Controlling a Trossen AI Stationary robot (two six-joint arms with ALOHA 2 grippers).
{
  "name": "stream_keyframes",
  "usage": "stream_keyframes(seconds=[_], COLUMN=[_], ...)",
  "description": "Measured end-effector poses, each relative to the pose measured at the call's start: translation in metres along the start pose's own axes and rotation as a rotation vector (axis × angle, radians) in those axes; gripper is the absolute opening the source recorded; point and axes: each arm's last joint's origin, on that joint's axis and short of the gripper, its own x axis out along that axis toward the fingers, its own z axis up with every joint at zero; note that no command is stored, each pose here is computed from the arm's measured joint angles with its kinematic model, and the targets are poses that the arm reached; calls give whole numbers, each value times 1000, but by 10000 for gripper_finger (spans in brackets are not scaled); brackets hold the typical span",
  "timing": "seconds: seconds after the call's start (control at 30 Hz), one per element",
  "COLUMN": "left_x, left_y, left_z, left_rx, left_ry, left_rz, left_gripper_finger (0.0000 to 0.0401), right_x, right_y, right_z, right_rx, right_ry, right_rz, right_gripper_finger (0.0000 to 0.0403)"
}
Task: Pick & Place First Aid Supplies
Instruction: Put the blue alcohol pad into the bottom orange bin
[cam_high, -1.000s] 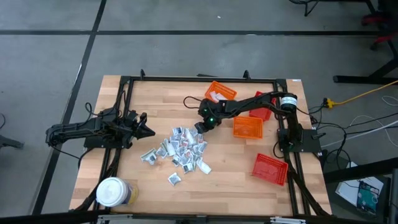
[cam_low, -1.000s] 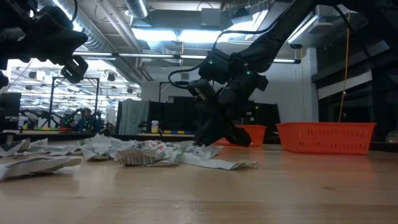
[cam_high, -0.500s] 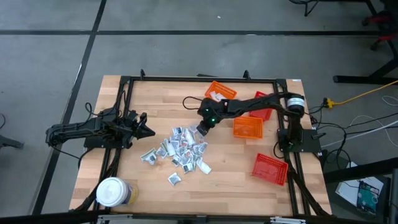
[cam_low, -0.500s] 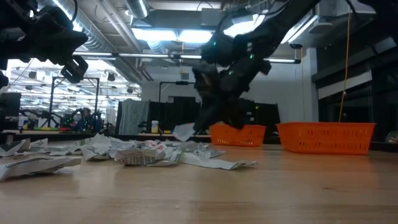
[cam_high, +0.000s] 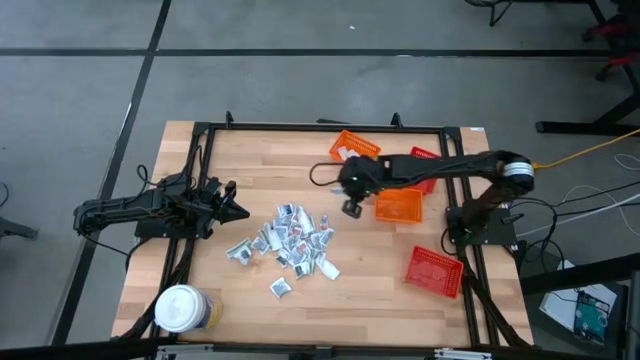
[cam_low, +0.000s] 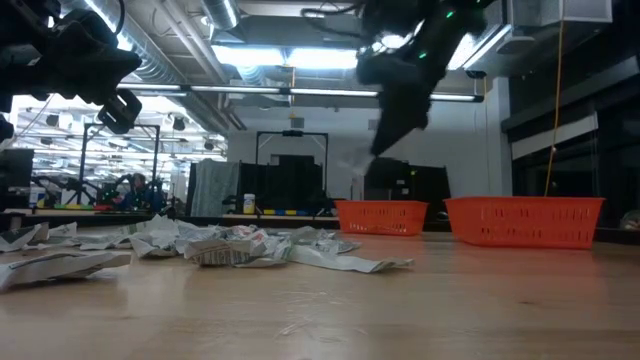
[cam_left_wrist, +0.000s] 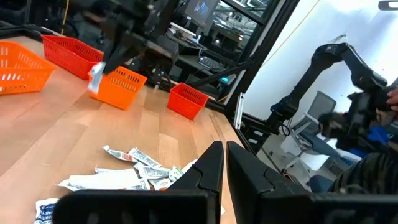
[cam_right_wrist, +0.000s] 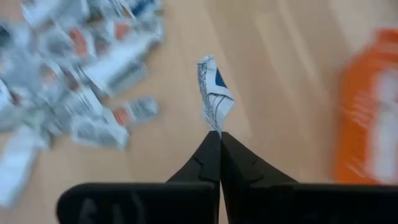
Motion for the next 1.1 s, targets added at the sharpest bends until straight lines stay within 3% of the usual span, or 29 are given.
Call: stream_keyframes(seconds=[0.23,0.5,0.77,1.1], left_x=[0,0,0,0], left_y=[0,0,0,0], left_z=[0,0,0,0], left_rx=[0,0,0,0], left_ry=[0,0,0,0], left_rz=[0,0,0,0], left_gripper_finger=[15,15,16,15], right_x=[-39,-57,-61,-57], right_y=[0,-9,-2,34], right_z=[-23,-47,-59,-71], right_rx=[-81,-71,60,-44], right_ry=[114,287,366,389], right_rz=[-242,-450,-460,-447], right_gripper_finger=[1,1,1,0])
